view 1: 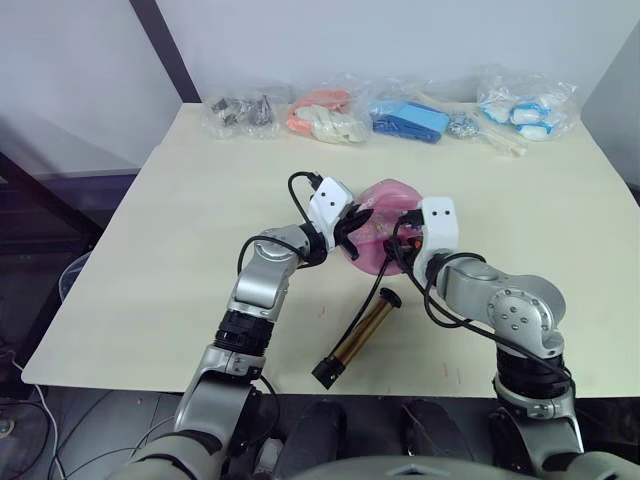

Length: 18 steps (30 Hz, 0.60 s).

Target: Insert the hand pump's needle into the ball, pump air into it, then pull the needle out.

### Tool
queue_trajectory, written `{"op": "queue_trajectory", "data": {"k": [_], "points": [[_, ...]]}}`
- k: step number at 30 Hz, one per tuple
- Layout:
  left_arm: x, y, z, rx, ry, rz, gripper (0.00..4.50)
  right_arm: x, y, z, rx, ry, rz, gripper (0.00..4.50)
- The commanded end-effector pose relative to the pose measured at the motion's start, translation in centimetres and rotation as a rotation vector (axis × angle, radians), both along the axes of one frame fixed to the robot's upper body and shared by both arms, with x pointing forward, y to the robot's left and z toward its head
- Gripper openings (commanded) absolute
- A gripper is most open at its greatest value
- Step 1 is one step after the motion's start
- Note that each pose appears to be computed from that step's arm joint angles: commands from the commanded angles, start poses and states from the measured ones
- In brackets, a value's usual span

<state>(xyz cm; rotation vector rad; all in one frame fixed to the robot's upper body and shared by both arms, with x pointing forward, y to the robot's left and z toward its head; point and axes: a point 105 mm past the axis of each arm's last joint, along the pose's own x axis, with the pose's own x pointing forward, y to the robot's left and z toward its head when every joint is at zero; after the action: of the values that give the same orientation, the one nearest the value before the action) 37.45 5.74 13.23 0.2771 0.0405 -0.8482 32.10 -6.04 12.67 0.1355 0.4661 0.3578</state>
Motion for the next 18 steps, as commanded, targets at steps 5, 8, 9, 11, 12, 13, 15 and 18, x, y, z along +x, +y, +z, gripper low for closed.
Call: {"op": "queue_trajectory", "data": {"k": [5, 8, 9, 11, 12, 13, 15, 18], "points": [[-0.80, 0.05, -5.22, 0.072, 0.181, 0.005, 0.00, -0.24, 0.03, 1.43, 0.020, -0.063, -0.001, 1.83], [-0.86, 0.04, -5.25, 0.073, 0.182, 0.004, 0.00, -0.38, 0.03, 1.49, 0.019, -0.067, 0.001, 0.43], [-0.89, 0.04, -5.27, 0.073, 0.182, 0.004, 0.00, -0.45, 0.05, 1.46, 0.018, -0.064, 0.003, 0.38], [-0.95, 0.09, -5.34, 0.074, 0.183, 0.003, 0.00, -0.53, 0.06, 1.45, 0.016, -0.061, 0.007, 0.38], [-0.96, 0.12, -5.36, 0.075, 0.183, 0.003, 0.00, -0.55, 0.08, 1.51, 0.014, -0.065, 0.011, 0.38], [-0.98, 0.13, -5.38, 0.075, 0.183, 0.003, 0.00, -0.52, 0.05, 1.60, 0.003, -0.072, 0.016, 0.38], [-0.99, 0.12, -5.39, 0.076, 0.183, 0.002, 0.00, -0.48, -0.04, 1.71, -0.028, -0.085, 0.031, 0.38], [-1.00, 0.06, -5.42, 0.078, 0.186, -0.004, 0.00, -0.45, -0.20, 1.62, -0.163, -0.121, 0.110, 0.38]]}}
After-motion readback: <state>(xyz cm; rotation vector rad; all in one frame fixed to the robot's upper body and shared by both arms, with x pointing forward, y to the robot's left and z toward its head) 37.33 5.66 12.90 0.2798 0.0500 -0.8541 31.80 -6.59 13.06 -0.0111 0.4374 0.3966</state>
